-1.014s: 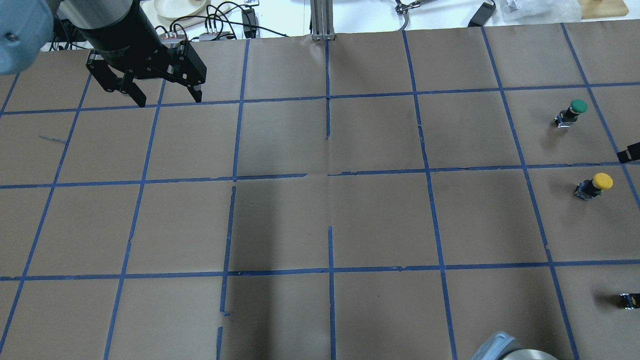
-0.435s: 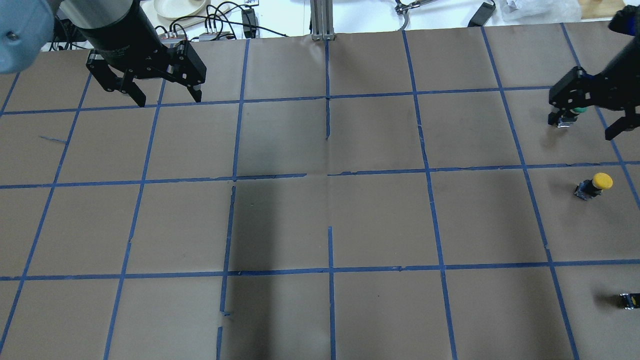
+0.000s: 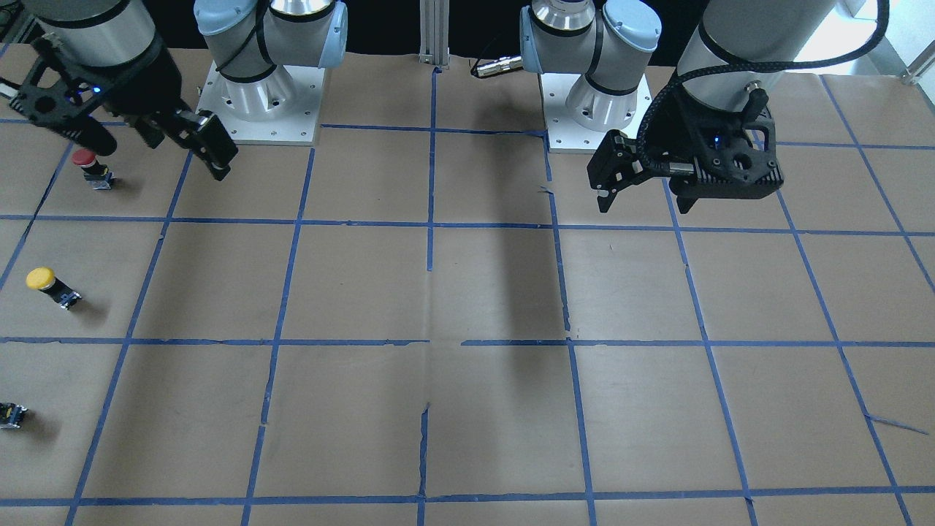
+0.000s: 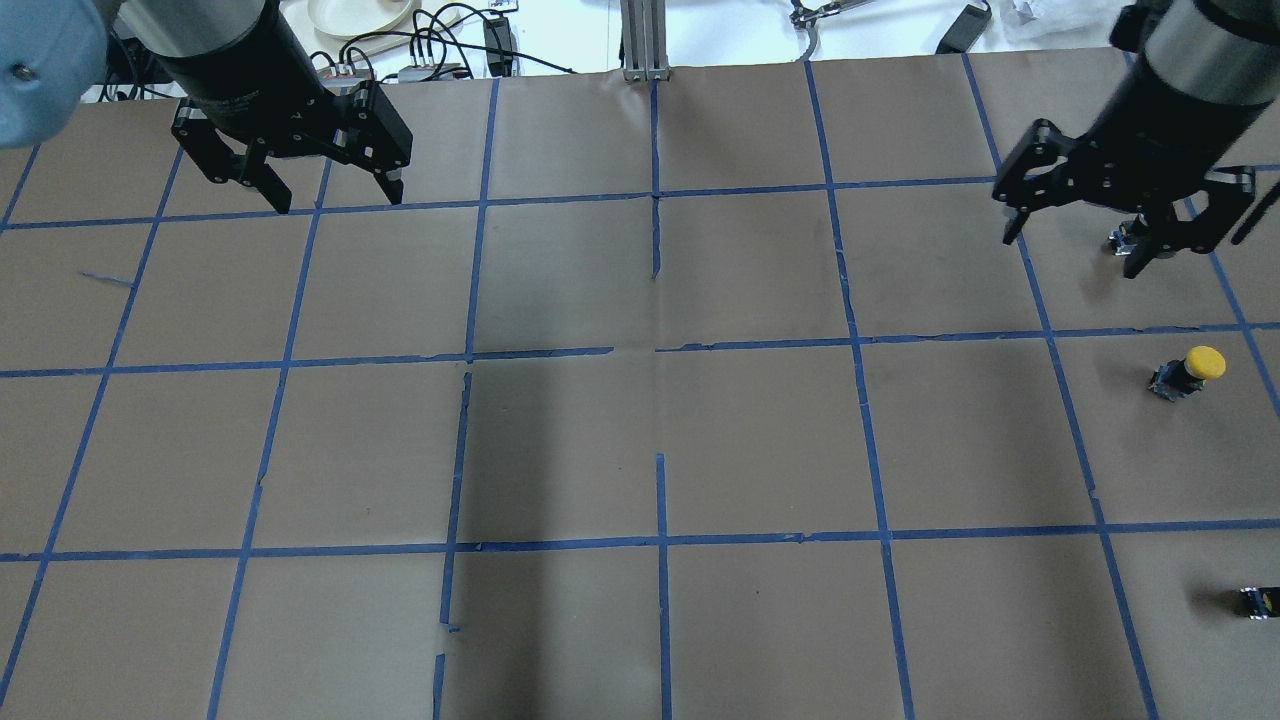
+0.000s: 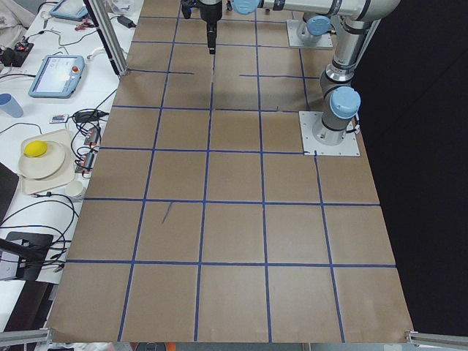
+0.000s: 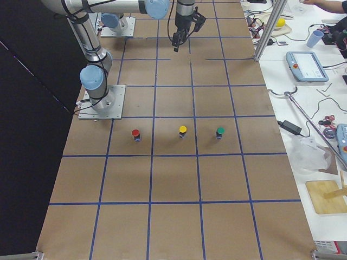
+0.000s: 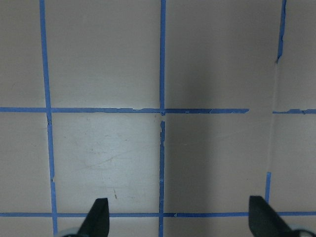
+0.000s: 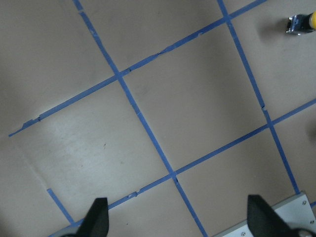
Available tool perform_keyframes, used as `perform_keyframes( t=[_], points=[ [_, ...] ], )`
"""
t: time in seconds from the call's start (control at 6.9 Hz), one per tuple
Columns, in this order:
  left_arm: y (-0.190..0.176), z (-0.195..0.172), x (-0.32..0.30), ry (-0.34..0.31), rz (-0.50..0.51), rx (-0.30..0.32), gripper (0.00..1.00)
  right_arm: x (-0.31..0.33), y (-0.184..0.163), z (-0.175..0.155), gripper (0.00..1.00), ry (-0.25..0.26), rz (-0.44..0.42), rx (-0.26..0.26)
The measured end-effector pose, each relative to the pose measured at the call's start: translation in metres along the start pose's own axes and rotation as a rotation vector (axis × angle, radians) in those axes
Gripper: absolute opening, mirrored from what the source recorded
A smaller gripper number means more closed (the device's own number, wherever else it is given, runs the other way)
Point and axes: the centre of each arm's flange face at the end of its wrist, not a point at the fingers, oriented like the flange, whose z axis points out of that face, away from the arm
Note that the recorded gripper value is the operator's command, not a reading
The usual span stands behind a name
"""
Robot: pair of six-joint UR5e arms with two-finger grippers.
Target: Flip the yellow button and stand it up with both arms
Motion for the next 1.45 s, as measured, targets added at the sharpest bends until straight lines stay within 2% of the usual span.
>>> perform_keyframes(
  t=[0.29,0.58,1.01,1.45],
  points=[
    [0.0,-0.001,0.0,0.001,0.0,0.001,1.0,-0.016,0.026,-0.006,1.0,0.004,-0.047,-0.004],
    [0.0,-0.001,0.0,0.002,0.0,0.001,1.0,-0.013,0.028,-0.004,1.0,0.001,-0.16,-0.009],
    [0.0,0.0,0.0,0.002,0.0,0.001,1.0,-0.01,0.03,-0.007,1.0,-0.02,-0.286,-0.012],
    [0.001,-0.002,0.001,0.013,0.0,0.003,1.0,-0.007,0.028,-0.007,1.0,-0.052,-0.312,-0.024]
  ],
)
